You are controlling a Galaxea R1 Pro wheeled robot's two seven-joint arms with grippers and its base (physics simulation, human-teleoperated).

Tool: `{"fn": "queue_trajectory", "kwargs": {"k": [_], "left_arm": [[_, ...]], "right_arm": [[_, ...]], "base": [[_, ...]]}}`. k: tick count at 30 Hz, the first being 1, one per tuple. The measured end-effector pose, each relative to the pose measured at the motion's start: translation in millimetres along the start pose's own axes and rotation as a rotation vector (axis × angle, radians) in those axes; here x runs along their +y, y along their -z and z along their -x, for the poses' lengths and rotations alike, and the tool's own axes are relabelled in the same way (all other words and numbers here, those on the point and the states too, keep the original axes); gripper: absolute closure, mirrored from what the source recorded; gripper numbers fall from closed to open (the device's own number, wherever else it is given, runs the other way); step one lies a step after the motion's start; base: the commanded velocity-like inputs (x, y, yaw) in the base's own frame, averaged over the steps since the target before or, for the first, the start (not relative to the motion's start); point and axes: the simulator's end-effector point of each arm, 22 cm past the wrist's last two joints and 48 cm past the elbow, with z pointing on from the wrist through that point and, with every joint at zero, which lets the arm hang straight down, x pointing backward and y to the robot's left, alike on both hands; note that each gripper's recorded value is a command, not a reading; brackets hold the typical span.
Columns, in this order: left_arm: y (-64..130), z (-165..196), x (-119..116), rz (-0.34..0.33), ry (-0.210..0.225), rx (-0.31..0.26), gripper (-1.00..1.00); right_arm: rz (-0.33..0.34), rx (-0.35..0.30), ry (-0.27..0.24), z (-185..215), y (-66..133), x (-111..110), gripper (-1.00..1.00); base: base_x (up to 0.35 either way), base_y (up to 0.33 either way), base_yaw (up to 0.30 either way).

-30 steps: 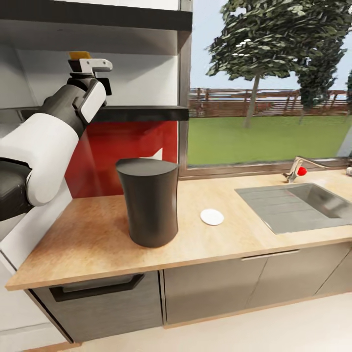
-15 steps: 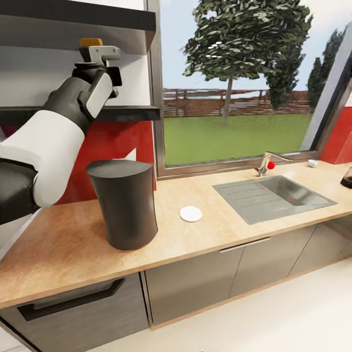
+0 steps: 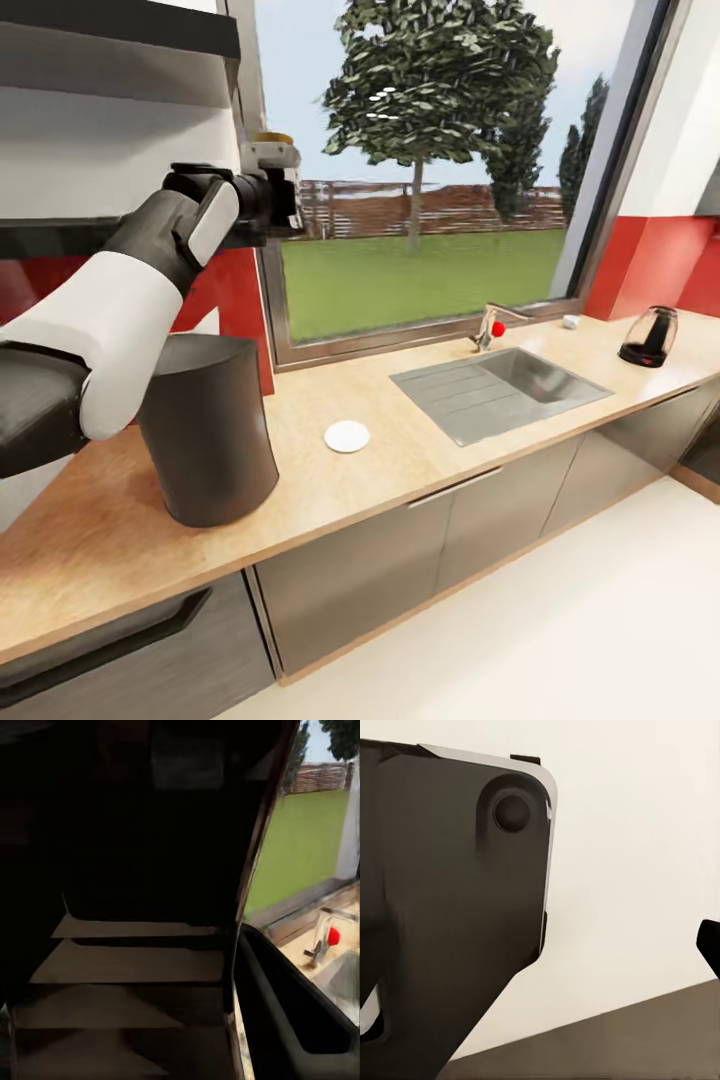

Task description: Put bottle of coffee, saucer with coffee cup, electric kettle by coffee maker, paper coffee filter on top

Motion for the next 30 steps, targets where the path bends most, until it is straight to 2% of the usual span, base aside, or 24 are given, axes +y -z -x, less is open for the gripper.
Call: {"fn": "queue_trajectory", "kwargs": {"k": [2, 8, 14, 16, 18, 20, 22, 26, 30], "left_arm": [[-0.2, -9.0, -8.8, -0.033, 0.007, 0.012, 1.00], [-3.8, -27.8, -29.6, -0.073, 0.013, 0.029, 1.00], [-9.2, -71.8, -31.0, -0.064, 0.012, 0.080, 1.00], [-9.8, -87.3, -30.6, -0.057, -0.002, 0.091, 1.00], [-5.5, -110.1, -25.8, -0.014, -0.042, 0.081, 1.00], [0.2, -126.2, -21.9, 0.018, -0.044, 0.072, 1.00], [4.7, -149.5, -24.9, 0.021, -0.035, 0.079, 1.00], [16.7, -177.1, -40.6, -0.007, -0.018, 0.077, 1.00], [41.2, -226.5, -69.8, -0.092, 0.013, 0.088, 1.00]], "right_arm": [[0.000, -0.002, 0.000, 0.3, 0.1, 0.3, -1.00], [0.001, -0.003, 0.000, 0.7, 0.1, 0.4, -1.00], [0.001, -0.016, 0.002, 3.7, 0.1, 0.5, -1.00], [0.001, -0.029, 0.002, 6.9, 0.1, 0.5, -1.00], [0.001, -0.040, 0.002, 9.3, 0.1, 0.5, -1.00], [-0.001, -0.046, 0.001, 10.9, 0.2, -0.2, -1.00], [-0.007, -0.056, 0.000, 15.3, 0.1, -3.0, -1.00], [-0.011, -0.081, -0.003, 22.3, 0.4, -5.0, -1.00], [-0.010, -0.103, -0.005, 27.4, 0.9, -4.5, -1.00]], "base": [[0.000, 0.000, -0.300], [0.000, 0.000, -0.299], [-0.020, -0.012, -0.090], [-0.202, -0.125, -0.007], [-0.259, -0.160, -0.001], [-0.268, -0.165, 0.000], [-0.271, -0.167, 0.000], [-0.273, -0.168, 0.000], [-0.230, -0.129, 0.000]]}}
